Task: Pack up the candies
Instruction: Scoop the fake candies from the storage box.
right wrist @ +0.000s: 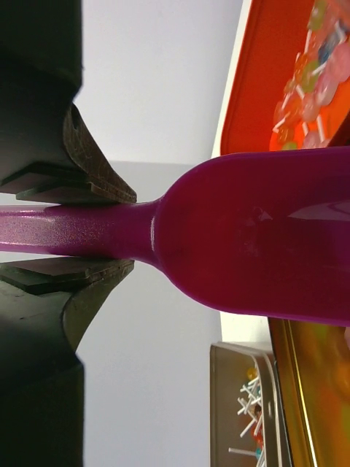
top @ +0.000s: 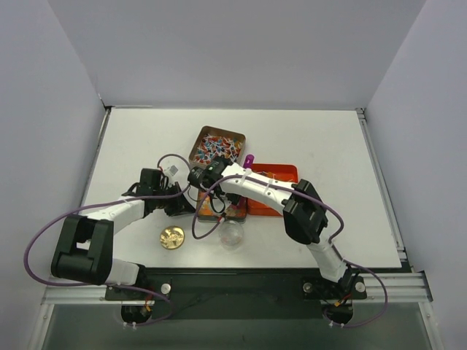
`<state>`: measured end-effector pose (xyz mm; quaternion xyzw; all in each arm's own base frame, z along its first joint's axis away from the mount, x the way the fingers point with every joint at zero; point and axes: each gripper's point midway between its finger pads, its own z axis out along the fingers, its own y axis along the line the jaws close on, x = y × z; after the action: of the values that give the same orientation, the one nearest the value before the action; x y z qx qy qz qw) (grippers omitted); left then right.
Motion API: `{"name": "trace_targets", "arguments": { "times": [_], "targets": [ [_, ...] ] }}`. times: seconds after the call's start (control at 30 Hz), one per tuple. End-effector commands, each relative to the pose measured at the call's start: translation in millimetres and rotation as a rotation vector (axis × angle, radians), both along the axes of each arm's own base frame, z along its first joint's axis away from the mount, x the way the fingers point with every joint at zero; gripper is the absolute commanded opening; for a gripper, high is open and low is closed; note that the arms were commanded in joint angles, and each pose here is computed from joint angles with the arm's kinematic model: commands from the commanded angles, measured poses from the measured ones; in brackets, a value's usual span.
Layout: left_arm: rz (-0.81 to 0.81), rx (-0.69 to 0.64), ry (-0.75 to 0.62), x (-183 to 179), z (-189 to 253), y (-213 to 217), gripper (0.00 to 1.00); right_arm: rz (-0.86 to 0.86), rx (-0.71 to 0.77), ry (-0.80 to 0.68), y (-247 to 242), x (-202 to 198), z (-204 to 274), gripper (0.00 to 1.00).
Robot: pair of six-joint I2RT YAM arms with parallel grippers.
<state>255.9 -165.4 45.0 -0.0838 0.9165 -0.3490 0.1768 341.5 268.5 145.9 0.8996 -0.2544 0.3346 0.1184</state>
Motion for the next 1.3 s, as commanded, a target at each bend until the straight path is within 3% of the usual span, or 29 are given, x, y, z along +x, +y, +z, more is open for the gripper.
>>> {"name": "trace_targets", "arguments": {
  "times": [0.0, 0.5, 0.93, 1.27],
  "targets": [
    [-0.001, -0.030, -0.030, 6, 3, -5, 0.00, -0.106, -0.026, 0.046, -18, -22, 4, 0.00],
    [-0.026, -0.034, -0.014, 5, -3, -18, 0.00, -0.387, 0.064, 0.076, -19, -45, -24, 0.00],
    [-0.041, -0.033, -0.004, 5, -6, -21, 0.00, -0.281, 0.145, 0.176, -13, -64, -18, 0.00],
    [-0.046, -0.037, -0.014, 7, -4, -21, 0.00, -0.352, 0.144, 0.141, -11, -62, -33, 0.00]
  ]
}}
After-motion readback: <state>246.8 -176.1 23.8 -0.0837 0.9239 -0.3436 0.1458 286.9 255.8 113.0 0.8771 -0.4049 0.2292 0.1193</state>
